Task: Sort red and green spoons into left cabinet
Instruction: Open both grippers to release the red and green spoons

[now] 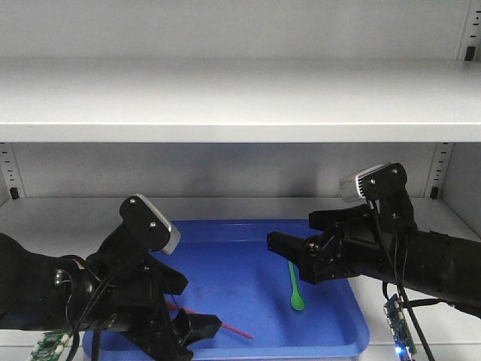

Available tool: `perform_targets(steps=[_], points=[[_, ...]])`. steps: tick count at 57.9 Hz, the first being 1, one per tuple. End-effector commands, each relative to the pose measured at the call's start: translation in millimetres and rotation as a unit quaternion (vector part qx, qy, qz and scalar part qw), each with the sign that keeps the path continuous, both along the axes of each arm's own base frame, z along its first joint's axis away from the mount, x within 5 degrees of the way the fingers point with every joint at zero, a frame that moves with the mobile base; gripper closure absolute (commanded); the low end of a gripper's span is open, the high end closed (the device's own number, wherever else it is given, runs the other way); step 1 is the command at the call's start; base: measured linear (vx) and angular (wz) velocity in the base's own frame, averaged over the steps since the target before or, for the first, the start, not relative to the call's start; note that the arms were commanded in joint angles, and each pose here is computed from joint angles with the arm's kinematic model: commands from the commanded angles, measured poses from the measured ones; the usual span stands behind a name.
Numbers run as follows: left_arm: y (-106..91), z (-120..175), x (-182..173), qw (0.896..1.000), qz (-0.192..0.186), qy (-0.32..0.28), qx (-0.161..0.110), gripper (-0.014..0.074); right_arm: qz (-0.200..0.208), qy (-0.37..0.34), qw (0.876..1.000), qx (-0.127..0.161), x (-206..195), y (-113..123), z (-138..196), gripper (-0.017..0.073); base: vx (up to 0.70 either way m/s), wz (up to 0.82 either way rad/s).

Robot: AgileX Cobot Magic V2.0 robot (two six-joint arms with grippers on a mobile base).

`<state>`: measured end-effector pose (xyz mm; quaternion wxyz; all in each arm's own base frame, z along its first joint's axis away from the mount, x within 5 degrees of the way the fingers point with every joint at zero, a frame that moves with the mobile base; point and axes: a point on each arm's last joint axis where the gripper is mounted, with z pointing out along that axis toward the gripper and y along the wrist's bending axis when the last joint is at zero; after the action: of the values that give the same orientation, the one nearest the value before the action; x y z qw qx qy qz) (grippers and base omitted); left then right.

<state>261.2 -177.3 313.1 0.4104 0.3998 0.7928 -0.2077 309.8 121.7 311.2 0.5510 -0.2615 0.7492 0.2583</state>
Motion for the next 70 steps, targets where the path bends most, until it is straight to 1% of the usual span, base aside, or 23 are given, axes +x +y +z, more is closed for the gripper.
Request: perform_targets(steps=[1, 7, 11, 16, 23, 28, 31, 36, 40, 42, 44, 48, 50, 52, 57, 61, 64, 67, 70], points=[[1.4, 24.4, -4.6, 0.999, 0.006, -0.025, -0.032, 0.0015, 0.003, -0.034, 0.998, 0.043, -5.7, 0.3, 28.4, -0.0029, 0.0, 0.0], [1.9, 26.1, -6.5, 0.999, 0.003, -0.025, -0.033, 0.0015, 0.007, -0.034, 0.998, 0.045, -6.1, 0.8, 28.6, -0.0029, 0.0, 0.0], [3.0, 28.9, -5.5, 0.999, 0.012, -0.037, -0.037, 0.0015, 0.008, -0.034, 0.998, 0.045, -6.3, 1.0, 28.7, -0.0029, 0.0, 0.0], [5.4, 34.0, -1.2, 0.996, 0.037, -0.064, -0.045, 0.0015, 0.008, -0.034, 0.998, 0.045, -6.3, 1.0, 28.7, -0.0027, 0.0, 0.0], [11.6, 46.1, 5.3, 0.987, 0.085, -0.12, -0.065, 0.0017, 0.007, -0.035, 0.998, 0.042, -6.2, 0.8, 28.4, -0.0008, 0.0, 0.0], [15.8, 53.2, 8.9, 0.979, 0.114, -0.152, -0.076, 0.0034, -0.005, -0.035, 0.999, 0.035, -5.0, -1.1, 27.9, 0.0027, 0.0, 0.0], [17.5, 55.8, 10.5, 0.975, 0.126, -0.165, -0.081, 0.0051, -0.017, -0.038, 0.999, 0.024, -4.9, -3.4, 28.7, 0.0064, 0.0, 0.0], [18.7, 57.1, 11.9, 0.972, 0.136, -0.173, -0.084, 0.011, -0.04, -0.048, 0.998, 0.0, -6.2, -8.4, 31.5, 0.0142, 0.0, 0.0], [18.8, 56.8, 11.9, 0.972, 0.14, -0.168, -0.089, 0.0191, -0.056, -0.056, 0.997, -0.011, -8.4, -12.4, 35.8, 0.0235, 0.0, 0.0], [18.8, 56.8, 11.9, 0.972, 0.141, -0.166, -0.091, 0.0246, -0.066, -0.06, 0.996, -0.013, -10.1, -14.5, 39.1, 0.03, 0.0, 0.0], [18.8, 56.8, 11.9, 0.972, 0.141, -0.166, -0.091, 0.0308, -0.071, -0.063, 0.995, -0.013, -11.3, -15.6, 41.4, 0.0347, 0.0, 0.0], [18.9, 57.0, 12.1, 0.971, 0.142, -0.167, -0.092, 0.0449, -0.075, -0.07, 0.995, -0.009, -15.0, -17.2, 46.9, 0.047, 0.0, 0.0], [18.9, 57.0, 12.1, 0.971, 0.142, -0.167, -0.092, 0.0535, -0.077, -0.074, 0.994, -0.007, -17.1, -17.9, 49.8, 0.0543, 0.0, 0.0], [18.9, 57.0, 12.1, 0.971, 0.142, -0.167, -0.092, 0.0603, -0.077, -0.076, 0.994, -0.006, -19.2, -18.4, 51.3, 0.0573, 0.0, 0.0], [18.9, 57.1, 12.1, 0.971, 0.146, -0.162, -0.098, 0.06, -0.081, -0.076, 0.994, -0.007, -24.9, -20.5, 51.2, 0.0569, 0.0, 0.0], [19.3, 58.1, 11.4, 0.97, 0.154, -0.151, -0.112, 0.0596, -0.093, -0.068, 0.993, -0.013, -30.2, -24.0, 45.0, 0.0565, 0.0, 0.0], [20.6, 60.6, 10.9, 0.967, 0.162, -0.151, -0.121, 0.0596, -0.105, -0.06, 0.993, -0.02, -34.8, -27.5, 38.2, 0.0564, 0.0, 0.0], [21.8, 62.8, 10.8, 0.965, 0.169, -0.156, -0.127, 0.0595, -0.111, -0.056, 0.992, -0.023, -39.9, -29.9, 34.6, 0.0564, 0.0, 0.0], [22.0, 63.6, 10.0, 0.965, 0.168, -0.156, -0.128, 0.0595, -0.114, -0.058, 0.991, -0.025, -45.2, -31.8, 33.9, 0.0564, 0.0, 0.0]])
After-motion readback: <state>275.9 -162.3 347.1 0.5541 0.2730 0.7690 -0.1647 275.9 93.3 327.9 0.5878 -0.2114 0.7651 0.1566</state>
